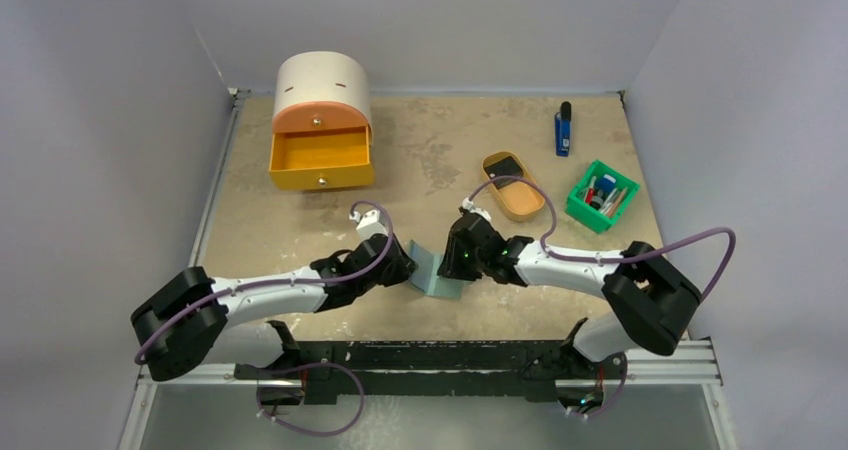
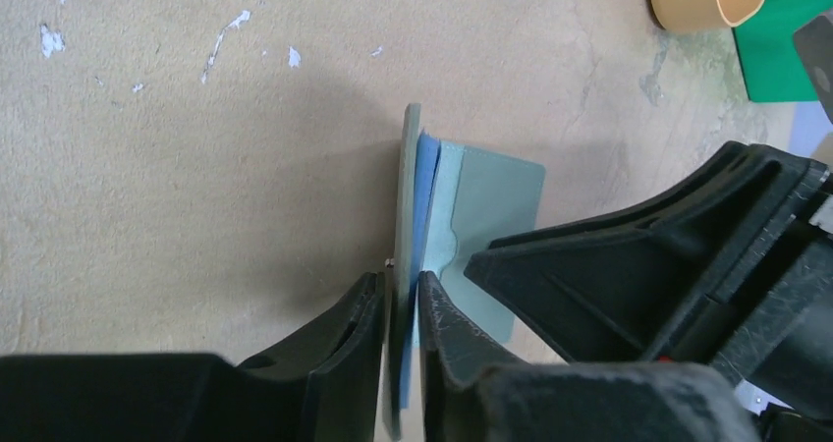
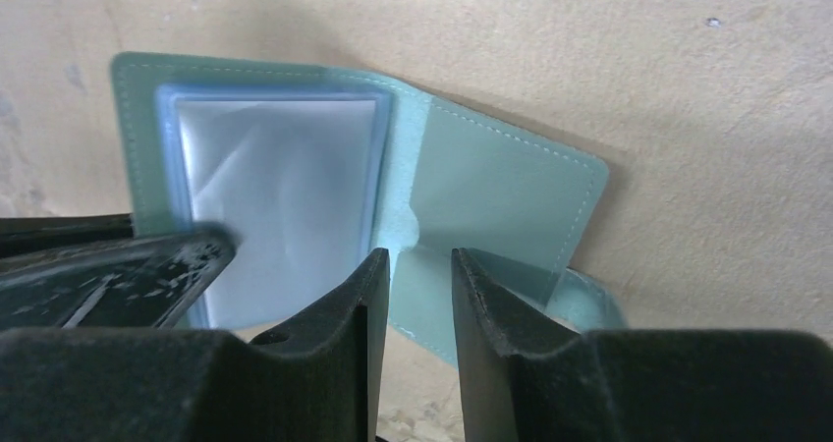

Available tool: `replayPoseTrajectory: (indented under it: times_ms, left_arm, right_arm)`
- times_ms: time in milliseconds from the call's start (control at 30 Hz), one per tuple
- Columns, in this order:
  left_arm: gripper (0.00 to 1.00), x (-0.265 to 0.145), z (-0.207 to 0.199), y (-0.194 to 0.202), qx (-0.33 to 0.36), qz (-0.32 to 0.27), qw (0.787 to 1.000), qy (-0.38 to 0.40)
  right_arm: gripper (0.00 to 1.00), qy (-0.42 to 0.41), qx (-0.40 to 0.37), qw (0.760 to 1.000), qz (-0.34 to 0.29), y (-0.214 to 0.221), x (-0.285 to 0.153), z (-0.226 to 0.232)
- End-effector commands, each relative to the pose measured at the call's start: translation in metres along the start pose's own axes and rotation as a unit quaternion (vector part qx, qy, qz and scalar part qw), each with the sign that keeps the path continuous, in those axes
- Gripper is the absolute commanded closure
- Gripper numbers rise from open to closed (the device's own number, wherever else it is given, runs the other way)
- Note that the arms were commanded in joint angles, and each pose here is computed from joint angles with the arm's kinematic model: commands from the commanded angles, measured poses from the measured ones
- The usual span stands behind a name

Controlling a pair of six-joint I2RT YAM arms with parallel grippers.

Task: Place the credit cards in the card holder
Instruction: Open the card holder at the center of the board.

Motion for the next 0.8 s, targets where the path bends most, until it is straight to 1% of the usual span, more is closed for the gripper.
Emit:
replayPoseTrajectory:
  times_ms: [0,33,133,400,467,633,767]
  left_arm:
    - [0.78,-0.008,-0.009,-0.001,0.003,0.001,0.999,0.041]
    - [0.75,-0.009,-0.008,-0.001,0.003,0.000,0.999,0.042]
    - [0.71,-0.011,-0.009,-0.003,0.001,-0.003,0.999,0.046]
    - [0.70,-0.013,-0.010,-0.007,-0.003,-0.013,0.999,0.048]
    - [0.69,-0.012,-0.010,-0.007,-0.006,-0.013,0.999,0.049]
    - [0.68,-0.011,-0.008,-0.007,-0.009,-0.010,0.999,0.049]
    - [0.72,-0.010,-0.007,-0.006,-0.012,-0.010,0.999,0.050]
  right_arm:
    - [0.68,0.013,-0.007,1.000,-0.009,0.002,0.005,-0.008]
    - [0.68,0.015,-0.009,1.000,-0.007,0.003,0.005,-0.009]
    - [0.68,0.023,-0.016,1.000,-0.005,0.005,0.007,-0.013]
    - [0.68,0.032,-0.025,0.999,0.000,0.010,0.008,-0.019]
    - [0.68,0.033,-0.027,0.999,0.002,0.012,0.007,-0.021]
    - [0.67,0.031,-0.026,0.999,0.003,0.015,0.007,-0.024]
    - [0.67,0.030,-0.026,0.999,0.003,0.016,0.008,-0.024]
Point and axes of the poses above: each gripper's point midway between its finger pads, its own x axis out along the fingers, its own z axis along the line the jaws close on, y = z × x, the point moved 7 cm from there along -x, back along the fingers, and after that the axes turned 9 degrees about -x, right-handed, at the moved point
